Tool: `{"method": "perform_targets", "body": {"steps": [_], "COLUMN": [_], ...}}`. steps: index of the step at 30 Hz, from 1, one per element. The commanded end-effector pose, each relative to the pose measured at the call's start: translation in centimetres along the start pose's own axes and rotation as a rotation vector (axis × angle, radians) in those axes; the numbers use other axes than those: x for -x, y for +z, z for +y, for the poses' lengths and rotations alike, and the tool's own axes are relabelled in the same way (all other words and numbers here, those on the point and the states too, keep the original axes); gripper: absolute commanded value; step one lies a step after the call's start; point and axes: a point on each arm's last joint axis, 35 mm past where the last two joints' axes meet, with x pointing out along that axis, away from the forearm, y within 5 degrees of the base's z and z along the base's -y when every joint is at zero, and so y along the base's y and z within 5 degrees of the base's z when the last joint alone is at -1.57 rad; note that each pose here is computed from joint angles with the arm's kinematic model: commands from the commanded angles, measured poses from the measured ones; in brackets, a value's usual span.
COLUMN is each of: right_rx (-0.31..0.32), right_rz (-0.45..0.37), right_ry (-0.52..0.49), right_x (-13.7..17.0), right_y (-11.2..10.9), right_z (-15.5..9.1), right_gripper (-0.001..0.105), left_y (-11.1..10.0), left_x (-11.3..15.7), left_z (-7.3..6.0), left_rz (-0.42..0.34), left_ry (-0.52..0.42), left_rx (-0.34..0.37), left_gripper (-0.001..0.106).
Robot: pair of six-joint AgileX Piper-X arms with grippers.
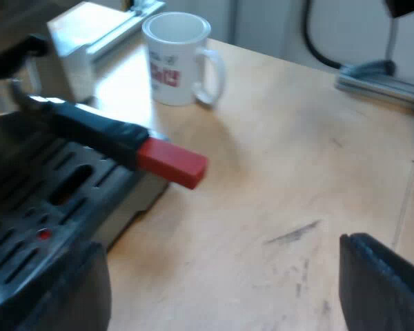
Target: Grind coffee beans and then tamp
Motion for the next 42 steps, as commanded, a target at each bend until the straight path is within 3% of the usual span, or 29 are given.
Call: {"method": "perform_targets", "body": {"steps": [1, 10, 14, 17, 23, 32, 37, 42], "right_rx": [0.027, 0.018, 0.039, 0.019, 0.026, -0.116, -0.112, -0.129], "right_rz": [-0.021, 0.002, 0.013, 0.022, -0.01, -0.095, -0.099, -0.133], "right_ry": [0.01, -0.042, -0.075, -0.122, -0.118, -0.122, -0.13, -0.164], "right_x": [0.0, -0.1, -0.1, -0.1, -0.5, -3.3, -3.7, -3.6], "right_y": [0.5, 0.8, 0.8, 0.9, 1.0, -0.6, -1.1, -1.1], "right_z": [0.2, 0.8, 1.0, 1.2, 1.7, 3.3, 4.4, 5.1], "right_gripper": [0.063, 0.063, 0.063, 0.063, 0.063, 0.063, 0.062, 0.051], "left_y": [0.2, -0.7, -1.5, -2.8, -3.2, -3.1, -3.1, -3.1], "left_x": [-0.6, -2.6, -3.0, -3.6, -3.9, -3.8, -3.8, -3.8], "left_z": [-0.1, 0.7, 0.9, 1.3, 1.5, 1.5, 1.5, 1.5], "left_rz": [-0.003, -0.076, -0.057, -0.029, -0.036, -0.045, -0.045, -0.045], "left_ry": [-0.043, -0.082, -0.078, -0.077, -0.079, -0.08, -0.08, -0.08], "left_rx": [-0.027, -0.085, -0.074, -0.057, -0.061, -0.06, -0.06, -0.059], "left_gripper": [0.069, 0.069, 0.069, 0.069, 0.069, 0.069, 0.069, 0.069]}}
